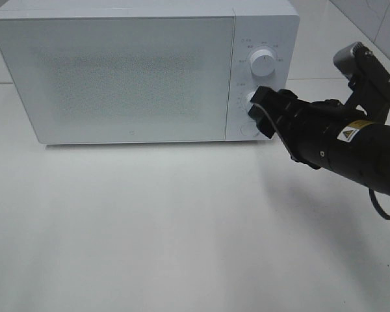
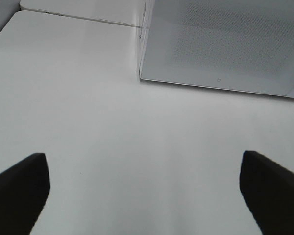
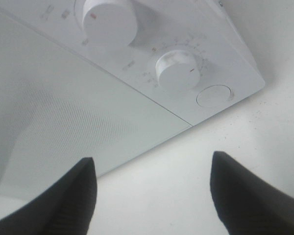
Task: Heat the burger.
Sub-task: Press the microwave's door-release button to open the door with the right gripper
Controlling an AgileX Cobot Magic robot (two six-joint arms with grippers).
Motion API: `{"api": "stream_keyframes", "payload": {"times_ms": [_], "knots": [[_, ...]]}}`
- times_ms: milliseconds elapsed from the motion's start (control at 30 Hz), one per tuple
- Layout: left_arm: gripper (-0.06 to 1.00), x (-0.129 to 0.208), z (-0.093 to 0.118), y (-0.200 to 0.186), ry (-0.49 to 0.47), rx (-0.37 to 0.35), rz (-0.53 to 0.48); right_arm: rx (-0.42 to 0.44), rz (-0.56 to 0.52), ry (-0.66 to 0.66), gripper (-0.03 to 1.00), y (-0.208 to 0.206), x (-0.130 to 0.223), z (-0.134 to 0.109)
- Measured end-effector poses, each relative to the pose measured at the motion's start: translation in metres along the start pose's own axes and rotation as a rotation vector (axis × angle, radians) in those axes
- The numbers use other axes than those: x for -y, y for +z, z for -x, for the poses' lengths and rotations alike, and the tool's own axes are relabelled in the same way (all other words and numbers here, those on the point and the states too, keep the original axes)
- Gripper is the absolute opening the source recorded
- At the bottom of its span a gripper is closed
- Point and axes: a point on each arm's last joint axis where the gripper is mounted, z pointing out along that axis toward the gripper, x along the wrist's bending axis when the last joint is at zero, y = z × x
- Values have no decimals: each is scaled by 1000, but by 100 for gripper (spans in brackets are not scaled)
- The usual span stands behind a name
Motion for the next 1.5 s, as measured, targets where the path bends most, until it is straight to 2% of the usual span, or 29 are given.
{"api": "stream_keyframes", "payload": {"times_ms": [33, 67, 100, 133, 167, 233, 267, 333, 367, 667, 767, 833, 1000, 1033, 1067, 1133, 1233, 1300, 1500], "knots": [[97, 0, 0, 0, 0, 0, 0, -2, -15, -55, 62, -3, -1, -1], [97, 0, 0, 0, 0, 0, 0, -2, -15, -55, 62, -3, -1, -1], [97, 0, 0, 0, 0, 0, 0, -9, -37, -158, 62, -8, -2, -4], [97, 0, 0, 0, 0, 0, 0, -9, -37, -158, 62, -8, -2, -4], [97, 0, 0, 0, 0, 0, 0, -19, -56, -241, 62, -13, -5, -6], [97, 0, 0, 0, 0, 0, 0, -23, -70, -274, 62, -16, -5, -7], [97, 0, 0, 0, 0, 0, 0, -32, -100, -352, 62, -20, -5, -9], [97, 0, 0, 0, 0, 0, 0, -36, -110, -377, 62, -22, -6, -9], [97, 0, 0, 0, 0, 0, 0, -49, -132, -430, 62, -28, -7, -11], [97, 0, 0, 0, 0, 0, 0, -92, -215, -515, 62, -46, -8, -16], [97, 0, 0, 0, 0, 0, 0, -108, -269, -554, 62, -50, -7, -18], [97, 0, 0, 0, 0, 0, 0, -128, -372, -639, 62, -53, -5, -23], [97, 0, 0, 0, 0, 0, 0, -136, -472, -737, 62, -55, -7, -29], [97, 0, 0, 0, 0, 0, 0, -125, -544, -781, 62, -57, -8, -31], [97, 0, 0, 0, 0, 0, 0, -125, -544, -781, 62, -57, -8, -31], [97, 0, 0, 0, 0, 0, 0, -91, -649, -832, 62, -62, -11, -33], [97, 0, 0, 0, 0, 0, 0, -73, -687, -844, 62, -64, -12, -33], [97, 0, 0, 0, 0, 0, 0, -14, -780, -855, 62, -78, -18, -31], [97, 0, 0, 0, 0, 0, 0, 48, -805, -842, 62, -106, -29, -27]]}}
